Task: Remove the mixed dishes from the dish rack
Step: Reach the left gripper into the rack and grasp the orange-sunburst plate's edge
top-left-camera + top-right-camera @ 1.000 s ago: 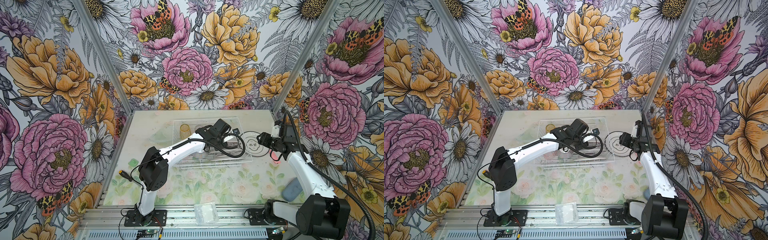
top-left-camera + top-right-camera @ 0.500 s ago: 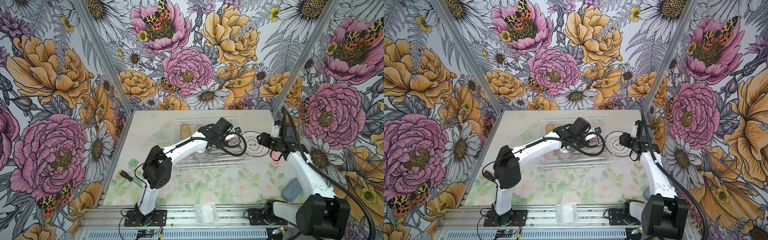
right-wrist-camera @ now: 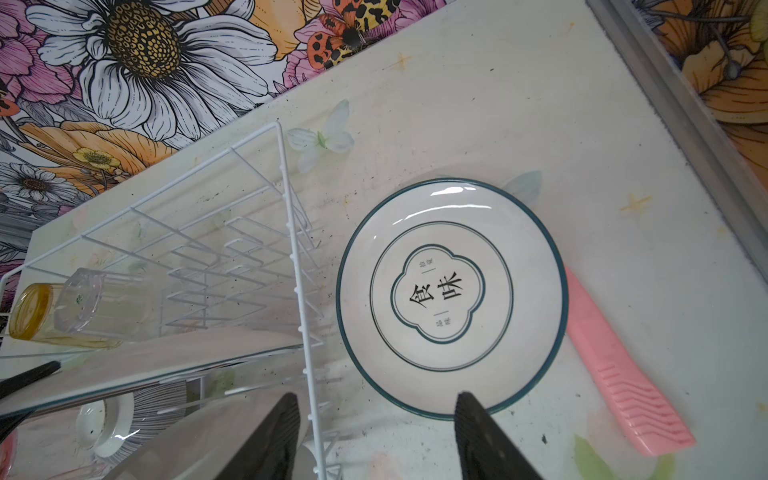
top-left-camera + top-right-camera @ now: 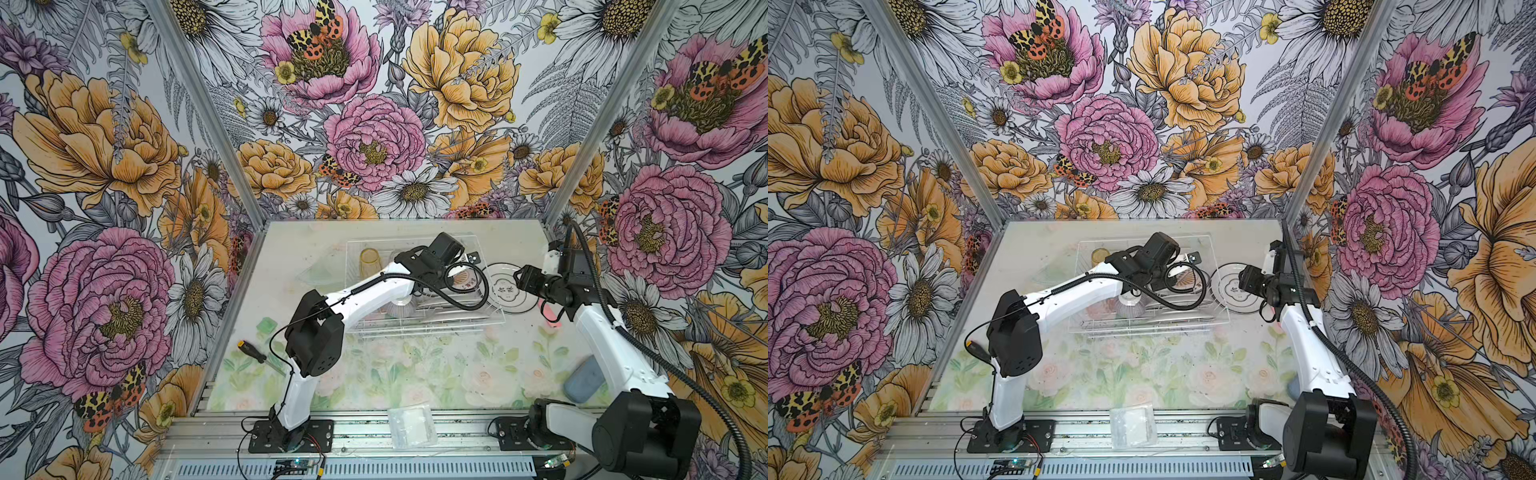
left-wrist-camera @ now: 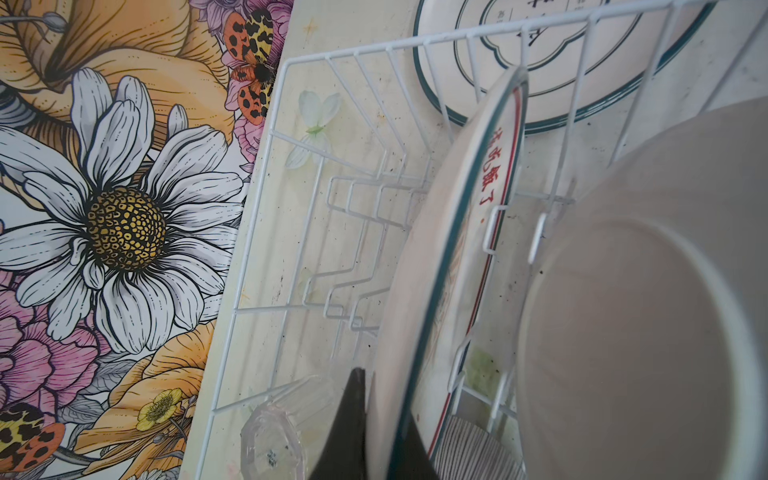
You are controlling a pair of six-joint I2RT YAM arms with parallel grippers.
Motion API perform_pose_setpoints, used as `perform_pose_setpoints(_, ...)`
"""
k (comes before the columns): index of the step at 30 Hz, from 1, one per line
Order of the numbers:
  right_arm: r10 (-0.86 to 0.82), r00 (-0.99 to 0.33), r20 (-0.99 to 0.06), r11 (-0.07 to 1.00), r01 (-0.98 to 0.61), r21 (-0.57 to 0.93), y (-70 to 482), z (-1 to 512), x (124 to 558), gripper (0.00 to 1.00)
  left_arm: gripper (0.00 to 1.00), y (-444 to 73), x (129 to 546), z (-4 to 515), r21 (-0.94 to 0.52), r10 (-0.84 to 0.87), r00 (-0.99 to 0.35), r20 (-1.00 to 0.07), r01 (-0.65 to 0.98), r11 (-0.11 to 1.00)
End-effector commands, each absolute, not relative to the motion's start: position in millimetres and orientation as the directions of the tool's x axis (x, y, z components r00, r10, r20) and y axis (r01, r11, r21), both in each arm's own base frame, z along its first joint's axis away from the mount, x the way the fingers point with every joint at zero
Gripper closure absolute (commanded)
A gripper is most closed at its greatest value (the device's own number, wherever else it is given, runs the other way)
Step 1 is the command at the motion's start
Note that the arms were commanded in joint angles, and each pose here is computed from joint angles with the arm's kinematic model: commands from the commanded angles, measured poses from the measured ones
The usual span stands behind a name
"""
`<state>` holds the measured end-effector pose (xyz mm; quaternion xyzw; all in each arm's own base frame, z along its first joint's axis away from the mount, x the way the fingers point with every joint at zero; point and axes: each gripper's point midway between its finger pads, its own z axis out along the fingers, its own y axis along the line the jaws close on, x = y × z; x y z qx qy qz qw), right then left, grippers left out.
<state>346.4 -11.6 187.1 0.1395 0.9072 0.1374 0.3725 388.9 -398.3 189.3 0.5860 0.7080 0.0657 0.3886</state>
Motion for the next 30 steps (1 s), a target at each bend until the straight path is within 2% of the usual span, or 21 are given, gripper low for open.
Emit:
perform_pose_setpoints(1,0.341,-0.668,-0.662,0.930,0.135,0.343,-11,194,345,0.38,1.00,-402,394,196,0.543,0.847,-0.040,-0.529,0.751,0.375)
perform_pose_setpoints(9,0.345,-0.654,-0.674,0.927,0.123,0.355,-9,203,346,0.38,1.00,-398,395,217,0.550,0.822,-0.030,-0.569,0.729,0.408)
perform_pose_setpoints(21,0.353,-0.643,-0.680,0.920,0.107,0.377,-5,210,344,0.38,1.00,-373,395,285,0.532,0.731,-0.034,-0.682,0.662,0.528)
perform_pose_setpoints(30,0.362,-0.636,-0.682,0.906,0.068,0.417,4,216,345,0.38,1.00,-345,386,346,0.407,0.582,-0.048,-0.812,0.670,0.621)
